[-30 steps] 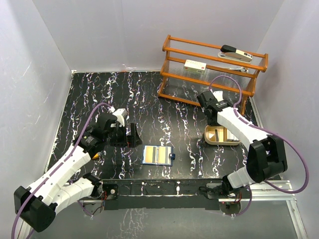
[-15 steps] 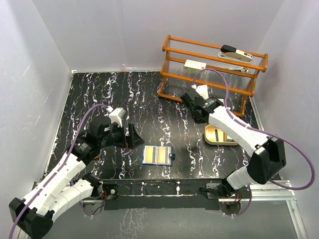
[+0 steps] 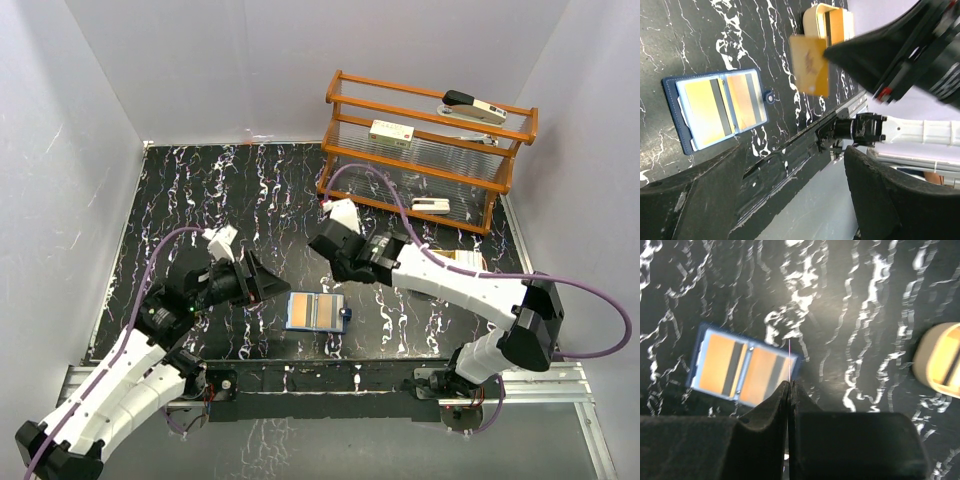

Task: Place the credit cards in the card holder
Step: Insert the credit card into the card holder.

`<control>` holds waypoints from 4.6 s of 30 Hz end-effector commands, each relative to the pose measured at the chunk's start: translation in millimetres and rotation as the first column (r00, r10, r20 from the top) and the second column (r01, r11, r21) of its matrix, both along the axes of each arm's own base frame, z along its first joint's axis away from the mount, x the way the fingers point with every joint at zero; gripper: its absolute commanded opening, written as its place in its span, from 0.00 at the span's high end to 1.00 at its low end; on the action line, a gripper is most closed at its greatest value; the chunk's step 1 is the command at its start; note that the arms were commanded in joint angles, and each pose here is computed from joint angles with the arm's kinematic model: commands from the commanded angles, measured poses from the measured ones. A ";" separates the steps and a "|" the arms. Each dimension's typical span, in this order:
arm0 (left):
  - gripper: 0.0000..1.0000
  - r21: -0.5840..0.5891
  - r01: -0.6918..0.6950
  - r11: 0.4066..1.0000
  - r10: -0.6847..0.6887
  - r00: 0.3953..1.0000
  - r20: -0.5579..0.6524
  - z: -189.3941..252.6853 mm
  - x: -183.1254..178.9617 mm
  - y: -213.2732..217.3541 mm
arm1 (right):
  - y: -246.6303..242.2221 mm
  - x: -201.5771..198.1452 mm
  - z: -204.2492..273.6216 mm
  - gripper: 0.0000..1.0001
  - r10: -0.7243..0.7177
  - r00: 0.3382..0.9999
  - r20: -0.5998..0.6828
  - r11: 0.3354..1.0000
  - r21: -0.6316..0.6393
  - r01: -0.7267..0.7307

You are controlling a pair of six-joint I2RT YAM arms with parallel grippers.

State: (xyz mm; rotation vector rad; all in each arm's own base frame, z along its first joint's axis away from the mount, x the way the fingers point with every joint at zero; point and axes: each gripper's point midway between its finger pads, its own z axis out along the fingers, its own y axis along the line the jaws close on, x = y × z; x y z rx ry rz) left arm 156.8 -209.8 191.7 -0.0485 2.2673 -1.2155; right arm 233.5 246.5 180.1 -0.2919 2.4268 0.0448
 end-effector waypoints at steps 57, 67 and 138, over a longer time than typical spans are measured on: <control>1.00 -0.102 0.064 0.993 -0.076 0.989 -0.126 -47.5 2.9 -26.8 | 10.0 -42.6 0.4 0.54 -0.100 0.994 0.046 0.837 0.544 0.059; 1.00 -0.079 0.146 0.986 -0.161 0.960 -0.228 -77.6 17.4 -40.7 | 4.4 -29.5 -58.4 0.44 -0.080 0.997 -0.003 0.937 0.342 0.076; 1.00 -0.042 -0.041 0.998 0.017 0.882 -0.472 -172.8 36.7 -26.3 | 24.1 -50.6 -158.2 0.77 0.150 0.955 -0.256 0.934 0.355 -0.052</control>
